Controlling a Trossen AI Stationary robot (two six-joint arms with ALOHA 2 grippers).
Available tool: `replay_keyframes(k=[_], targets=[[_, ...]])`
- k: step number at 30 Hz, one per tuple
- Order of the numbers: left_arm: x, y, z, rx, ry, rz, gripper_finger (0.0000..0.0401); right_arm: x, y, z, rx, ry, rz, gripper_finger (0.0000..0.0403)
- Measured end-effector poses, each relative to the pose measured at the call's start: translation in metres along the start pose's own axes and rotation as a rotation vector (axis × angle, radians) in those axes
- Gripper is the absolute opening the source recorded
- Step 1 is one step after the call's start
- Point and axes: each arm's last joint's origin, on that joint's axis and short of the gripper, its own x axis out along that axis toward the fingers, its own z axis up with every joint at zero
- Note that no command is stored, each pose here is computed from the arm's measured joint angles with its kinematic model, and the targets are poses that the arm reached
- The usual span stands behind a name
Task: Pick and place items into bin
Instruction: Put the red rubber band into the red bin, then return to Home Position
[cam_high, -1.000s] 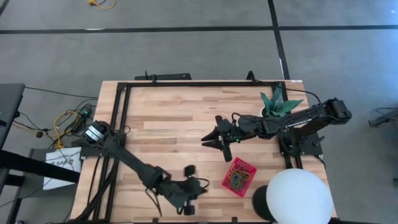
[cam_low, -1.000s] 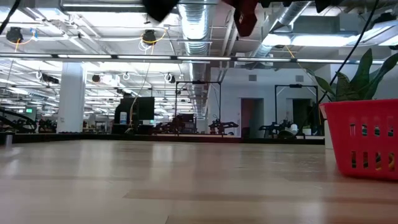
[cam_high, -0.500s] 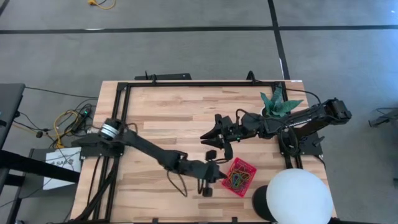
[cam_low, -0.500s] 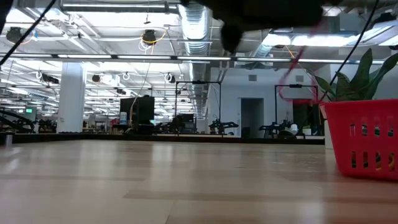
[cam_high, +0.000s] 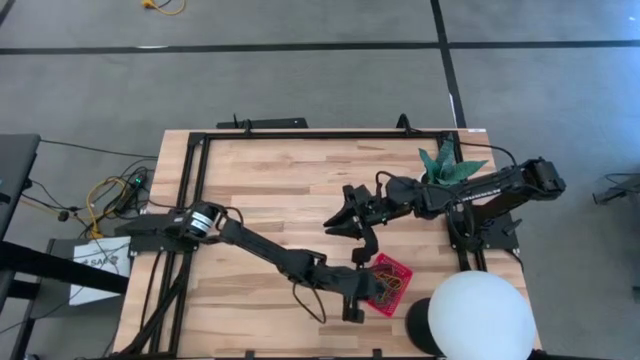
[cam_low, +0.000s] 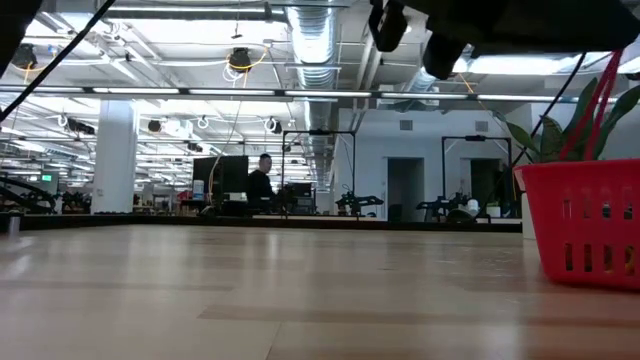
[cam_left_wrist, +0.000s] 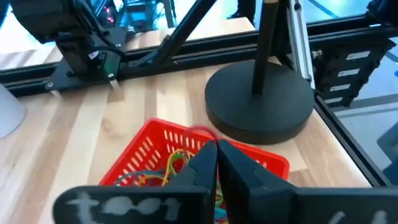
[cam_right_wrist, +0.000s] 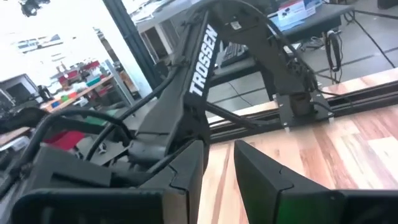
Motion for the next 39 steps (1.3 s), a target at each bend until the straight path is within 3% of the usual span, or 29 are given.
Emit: replay_keyframes(k=[7,20,27,33,35,39], targets=[[0.000,-0.001,-0.001,-0.018,0.000,0.000,0.0008,-0.001,-0.002,0.001,0.013,-0.002,-0.004,0.0087],[-0.011,-0.001,-0.001,-0.110,0.107,0.002,0.0097,-0.001,-0.003,0.000,0.016,0.010,-0.008,0.0087],[-0.068,-0.016,0.027,-0.168,0.262,-0.026,0.0098,-0.001,-0.007,-0.003,0.028,0.045,-0.034,0.0087],[-0.145,-0.025,0.056,-0.132,0.371,-0.038,0.0098,-0.002,-0.013,-0.003,0.040,0.051,-0.057,0.0087],[-0.172,-0.022,0.065,-0.120,0.385,-0.015,0.0098,-0.002,-0.013,-0.003,0.058,0.050,-0.057,0.0087],[-0.213,-0.010,0.076,-0.137,0.387,0.136,0.0098,-0.002,-0.013,-0.003,0.053,0.047,-0.059,0.0087]])
